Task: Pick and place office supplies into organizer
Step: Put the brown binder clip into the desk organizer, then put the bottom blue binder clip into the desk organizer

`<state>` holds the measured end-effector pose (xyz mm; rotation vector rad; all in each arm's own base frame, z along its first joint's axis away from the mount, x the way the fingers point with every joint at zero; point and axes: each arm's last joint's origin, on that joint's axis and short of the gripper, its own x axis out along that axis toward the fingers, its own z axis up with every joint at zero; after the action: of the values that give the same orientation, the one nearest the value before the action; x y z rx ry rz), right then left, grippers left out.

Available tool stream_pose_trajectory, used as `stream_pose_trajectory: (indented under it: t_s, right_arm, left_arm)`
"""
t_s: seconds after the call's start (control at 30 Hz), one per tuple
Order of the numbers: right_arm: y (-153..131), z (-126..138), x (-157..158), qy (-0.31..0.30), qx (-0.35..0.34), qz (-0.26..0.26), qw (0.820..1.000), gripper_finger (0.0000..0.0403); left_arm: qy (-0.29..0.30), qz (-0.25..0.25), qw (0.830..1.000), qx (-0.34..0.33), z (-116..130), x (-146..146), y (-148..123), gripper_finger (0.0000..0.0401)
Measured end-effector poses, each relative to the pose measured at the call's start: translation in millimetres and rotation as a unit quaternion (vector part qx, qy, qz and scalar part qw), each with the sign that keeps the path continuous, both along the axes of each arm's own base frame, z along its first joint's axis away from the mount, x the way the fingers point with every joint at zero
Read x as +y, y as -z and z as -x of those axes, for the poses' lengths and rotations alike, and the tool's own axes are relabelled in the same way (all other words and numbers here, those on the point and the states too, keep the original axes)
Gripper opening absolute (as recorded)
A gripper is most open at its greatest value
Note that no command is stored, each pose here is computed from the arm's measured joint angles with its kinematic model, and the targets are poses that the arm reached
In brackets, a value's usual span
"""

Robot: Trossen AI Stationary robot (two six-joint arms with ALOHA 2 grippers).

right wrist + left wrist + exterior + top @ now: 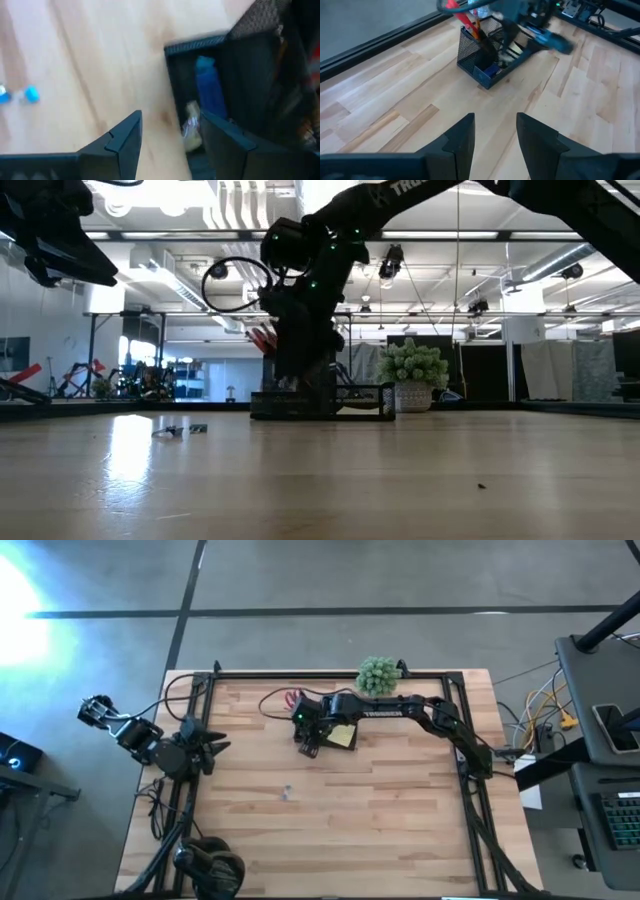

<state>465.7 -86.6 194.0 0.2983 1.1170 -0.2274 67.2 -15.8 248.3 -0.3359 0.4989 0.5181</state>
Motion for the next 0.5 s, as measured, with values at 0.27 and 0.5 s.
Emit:
stream_pose_trajectory:
  t_s: [0.27, 0.5]
  right_arm:
    - [-2.3, 0.8, -3.4, 0.01, 0.011, 0.063, 0.998, 0.0187]
    - [-1.3, 1.8, 4.3, -0.025, 0.002, -0.047, 0.999, 0.0187]
  left_arm:
    - [-0.002, 0.0, 1.0, -0.004, -0.6, -0.2, 1.9, 0.013]
    - [-0.005, -0.003, 1.0, -0.005, -0.5, 0.0, 2.1, 0.013]
